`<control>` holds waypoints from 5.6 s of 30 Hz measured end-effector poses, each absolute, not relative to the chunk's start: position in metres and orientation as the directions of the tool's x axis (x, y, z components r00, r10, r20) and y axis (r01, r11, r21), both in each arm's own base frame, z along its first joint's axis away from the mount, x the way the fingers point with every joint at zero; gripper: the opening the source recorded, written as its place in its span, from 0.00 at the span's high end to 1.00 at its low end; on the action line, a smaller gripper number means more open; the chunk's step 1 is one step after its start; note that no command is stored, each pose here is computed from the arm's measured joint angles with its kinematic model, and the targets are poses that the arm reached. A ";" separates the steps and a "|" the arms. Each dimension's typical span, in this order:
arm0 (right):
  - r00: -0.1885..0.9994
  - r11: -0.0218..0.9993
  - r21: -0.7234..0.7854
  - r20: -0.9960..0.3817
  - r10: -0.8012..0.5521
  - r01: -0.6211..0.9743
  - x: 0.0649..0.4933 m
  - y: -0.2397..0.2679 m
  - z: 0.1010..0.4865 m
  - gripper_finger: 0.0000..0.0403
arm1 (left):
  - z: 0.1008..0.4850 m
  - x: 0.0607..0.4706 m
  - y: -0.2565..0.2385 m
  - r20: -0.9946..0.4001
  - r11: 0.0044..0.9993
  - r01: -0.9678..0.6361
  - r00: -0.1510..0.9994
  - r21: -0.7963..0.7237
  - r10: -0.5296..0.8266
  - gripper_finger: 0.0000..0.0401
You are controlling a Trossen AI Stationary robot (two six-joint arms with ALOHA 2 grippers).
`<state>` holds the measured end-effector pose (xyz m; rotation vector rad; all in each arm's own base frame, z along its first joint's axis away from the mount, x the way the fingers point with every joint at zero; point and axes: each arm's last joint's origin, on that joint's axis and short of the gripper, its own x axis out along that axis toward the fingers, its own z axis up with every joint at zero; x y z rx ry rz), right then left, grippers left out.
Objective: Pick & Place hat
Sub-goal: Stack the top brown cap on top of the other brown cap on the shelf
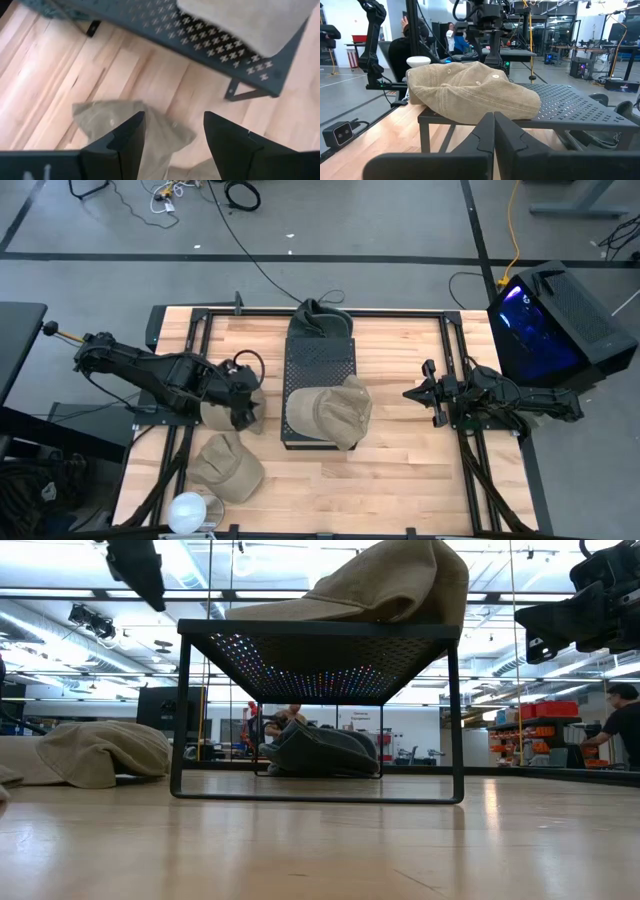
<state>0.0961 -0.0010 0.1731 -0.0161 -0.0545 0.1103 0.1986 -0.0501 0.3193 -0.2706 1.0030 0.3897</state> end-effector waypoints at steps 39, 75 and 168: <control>0.992 0.994 -0.019 0.054 0.111 -0.110 0.096 -0.001 0.173 0.98 | 0.222 0.209 -0.002 -0.994 0.857 -0.506 -0.007 0.096 0.107 0.49; 0.992 0.994 -0.019 0.054 0.111 -0.110 0.096 -0.001 0.173 0.98 | 0.193 0.225 -0.001 -0.983 0.880 -0.446 -0.152 0.161 0.103 0.66; 0.992 0.994 -0.019 0.053 0.111 -0.110 0.096 -0.001 0.173 0.98 | 0.390 0.217 -0.002 -0.963 0.896 -0.441 0.258 -0.045 0.078 0.99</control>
